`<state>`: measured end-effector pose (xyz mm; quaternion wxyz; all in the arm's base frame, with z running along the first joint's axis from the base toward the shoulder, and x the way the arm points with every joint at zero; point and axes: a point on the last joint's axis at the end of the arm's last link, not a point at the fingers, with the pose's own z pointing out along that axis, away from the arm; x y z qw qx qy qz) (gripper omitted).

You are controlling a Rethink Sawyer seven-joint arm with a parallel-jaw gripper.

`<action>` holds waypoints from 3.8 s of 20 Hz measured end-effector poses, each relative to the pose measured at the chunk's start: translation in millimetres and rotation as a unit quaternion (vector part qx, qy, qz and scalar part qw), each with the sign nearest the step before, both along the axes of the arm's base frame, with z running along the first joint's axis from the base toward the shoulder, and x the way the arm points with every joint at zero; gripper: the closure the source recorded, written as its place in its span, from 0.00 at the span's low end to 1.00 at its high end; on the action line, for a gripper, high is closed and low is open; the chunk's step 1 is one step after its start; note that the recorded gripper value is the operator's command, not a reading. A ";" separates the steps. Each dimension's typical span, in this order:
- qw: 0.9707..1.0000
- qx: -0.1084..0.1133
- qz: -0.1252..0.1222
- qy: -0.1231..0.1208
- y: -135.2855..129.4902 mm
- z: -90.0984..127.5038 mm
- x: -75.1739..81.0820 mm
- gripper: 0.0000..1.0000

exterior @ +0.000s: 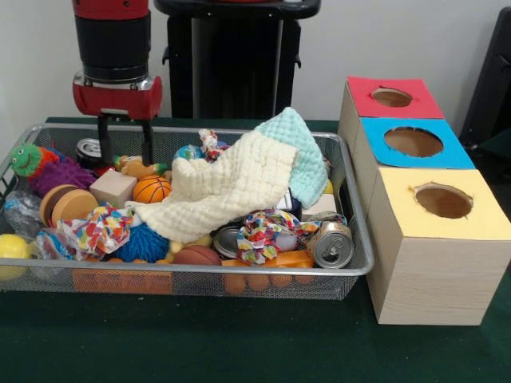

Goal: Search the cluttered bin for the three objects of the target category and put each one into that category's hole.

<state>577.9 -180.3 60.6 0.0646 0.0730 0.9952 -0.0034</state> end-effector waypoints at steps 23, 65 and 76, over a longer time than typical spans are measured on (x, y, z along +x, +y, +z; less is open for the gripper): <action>0.999 -0.035 -0.034 0.002 -90.5 -20.7 33.5 0.00; 0.998 -0.051 -0.042 0.000 -140.3 -75.1 -20.6 0.00; 0.998 -0.054 -0.039 -0.009 -143.5 -86.5 -29.6 0.00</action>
